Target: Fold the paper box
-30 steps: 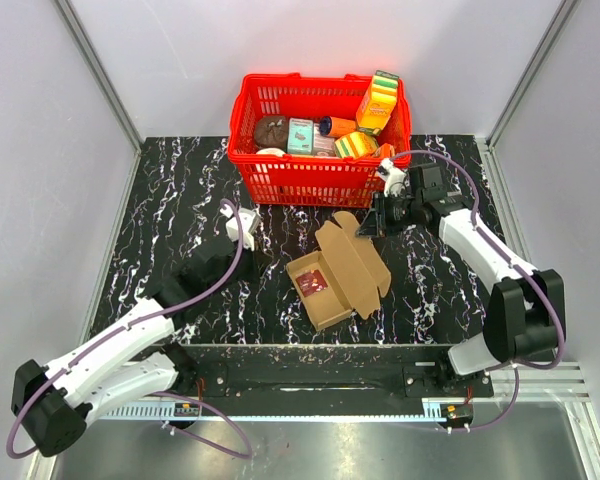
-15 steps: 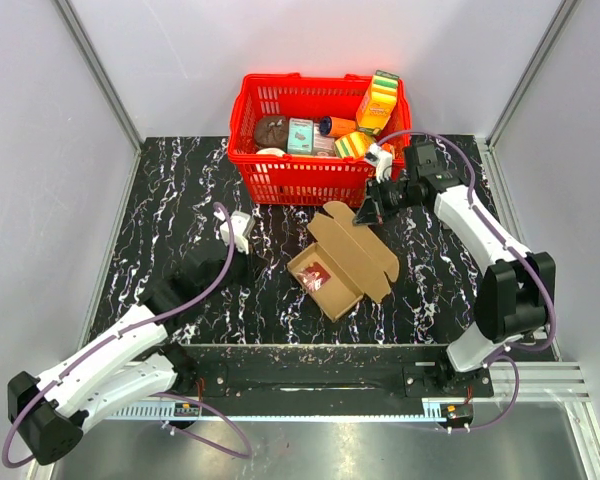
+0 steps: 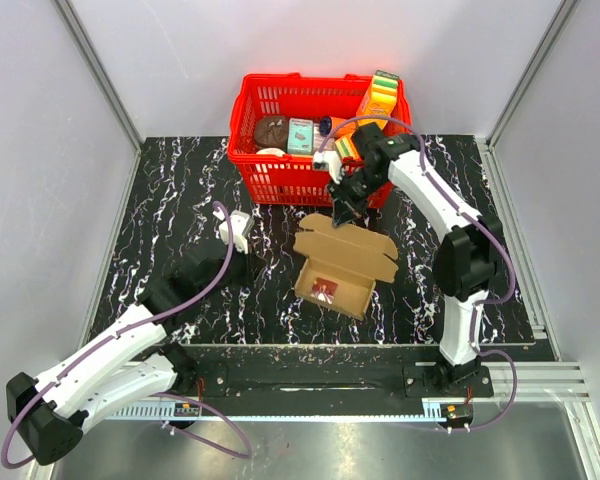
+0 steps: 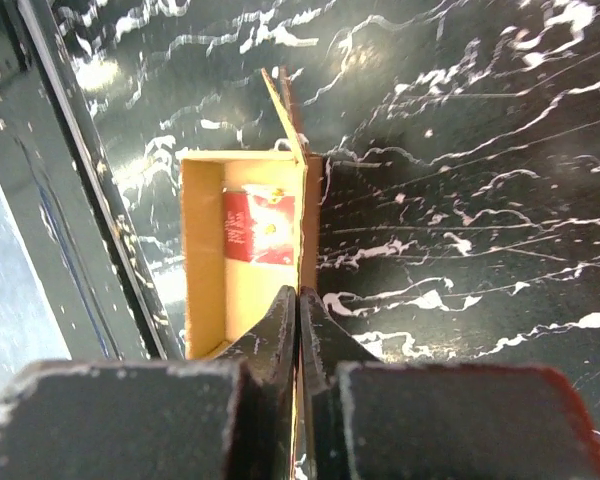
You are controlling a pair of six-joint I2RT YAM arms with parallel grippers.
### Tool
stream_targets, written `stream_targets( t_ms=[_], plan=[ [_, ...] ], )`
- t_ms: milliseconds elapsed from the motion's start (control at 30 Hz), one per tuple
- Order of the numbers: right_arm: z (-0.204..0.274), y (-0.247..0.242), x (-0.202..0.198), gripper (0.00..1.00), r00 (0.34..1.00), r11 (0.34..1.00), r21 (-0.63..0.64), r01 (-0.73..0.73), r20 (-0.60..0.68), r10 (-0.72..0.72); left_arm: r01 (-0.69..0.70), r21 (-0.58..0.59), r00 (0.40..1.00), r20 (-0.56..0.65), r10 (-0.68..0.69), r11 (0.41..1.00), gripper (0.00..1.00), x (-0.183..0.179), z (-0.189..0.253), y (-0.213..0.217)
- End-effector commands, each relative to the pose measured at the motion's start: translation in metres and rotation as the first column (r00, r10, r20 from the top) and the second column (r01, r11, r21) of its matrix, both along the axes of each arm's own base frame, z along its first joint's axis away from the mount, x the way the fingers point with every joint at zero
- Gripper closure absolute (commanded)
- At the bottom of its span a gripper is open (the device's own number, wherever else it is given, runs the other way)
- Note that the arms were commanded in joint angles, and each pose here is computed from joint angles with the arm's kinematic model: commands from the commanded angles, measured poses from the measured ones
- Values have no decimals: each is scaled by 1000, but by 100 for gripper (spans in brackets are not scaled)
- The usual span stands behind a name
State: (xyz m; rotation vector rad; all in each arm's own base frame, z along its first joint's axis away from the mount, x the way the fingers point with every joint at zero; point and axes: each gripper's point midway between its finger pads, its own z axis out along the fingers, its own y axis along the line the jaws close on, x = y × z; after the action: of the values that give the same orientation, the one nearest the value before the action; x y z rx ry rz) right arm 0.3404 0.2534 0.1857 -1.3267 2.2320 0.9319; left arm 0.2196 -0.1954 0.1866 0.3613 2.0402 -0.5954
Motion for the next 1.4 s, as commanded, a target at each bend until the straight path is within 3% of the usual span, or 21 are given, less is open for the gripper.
stream_targets(
  t_ms=[0, 100, 233, 333, 467, 567, 600, 700, 733, 800, 833, 867, 933, 1067, 1133, 1233, 1367],
  plan=[
    [-9, -13, -22, 93, 991, 976, -175, -132, 13, 136, -24, -28, 998, 60, 26, 999, 92, 7, 28, 3],
    [-2, -8, -24, 91, 984, 973, -162, -163, 49, 173, -26, -26, 998, 62, 28, 999, 92, 7, 29, 3],
    [0, -1, -29, 63, 974, 967, -175, -185, 99, 204, -25, -27, 998, 57, 26, 999, 92, 8, 28, 1],
    [6, 0, -28, 56, 973, 971, -170, -167, 130, 190, -20, -32, 998, 55, 22, 999, 92, 9, 28, -1],
    [28, -3, -14, 52, 958, 987, -152, -51, 272, 91, -17, -36, 998, 65, 19, 999, 92, 10, 32, -2],
    [53, -14, 11, 40, 911, 977, -106, 188, 391, -132, -14, -35, 997, 80, 17, 999, 87, 13, 37, -3],
    [65, -16, 23, 27, 876, 965, -61, 257, 435, -206, -9, -37, 996, 87, 12, 999, 85, 14, 42, -5],
    [78, -49, 32, 16, 809, 879, 36, 476, 375, -454, 13, -38, 995, 103, -9, 999, 80, 20, 52, -13],
    [72, -57, 28, 12, 783, 827, 59, 558, 293, -549, 20, -25, 995, 98, -18, 999, 78, 23, 51, -16],
    [88, -88, 30, 11, 664, 705, 134, 696, 254, -703, 33, -14, 993, 116, -31, 999, 71, 28, 60, -20],
    [76, -96, 20, 11, 607, 628, 117, 770, 172, -776, 38, -1, 993, 108, -38, 999, 68, 32, 57, -23],
    [87, -111, 13, 11, 532, 557, 142, 818, 179, -827, 66, 6, 992, 110, -66, 998, 66, 32, 59, -27],
    [69, -123, -4, 10, 448, 456, 107, 883, 95, -889, 86, 11, 992, 97, -86, 996, 57, 39, 58, -31],
    [48, -123, -46, 9, 426, 424, 72, 903, -24, -904, 163, -2, 985, 63, -163, 987, 45, 46, 53, -42],
    [26, -124, -61, 9, 410, 409, 35, 912, -65, -910, 176, -5, 983, 45, -175, 984, 33, 51, 48, -45],
    [11, -131, -73, 6, 388, 387, 24, 922, -57, -920, 187, -21, 982, 26, -186, 982, 23, 58, 43, -41],
    [-5, -128, -76, 5, 420, 420, 23, 907, -88, -903, 229, -62, 973, 38, -227, 971, 19, 67, 43, -37]
  ],
)
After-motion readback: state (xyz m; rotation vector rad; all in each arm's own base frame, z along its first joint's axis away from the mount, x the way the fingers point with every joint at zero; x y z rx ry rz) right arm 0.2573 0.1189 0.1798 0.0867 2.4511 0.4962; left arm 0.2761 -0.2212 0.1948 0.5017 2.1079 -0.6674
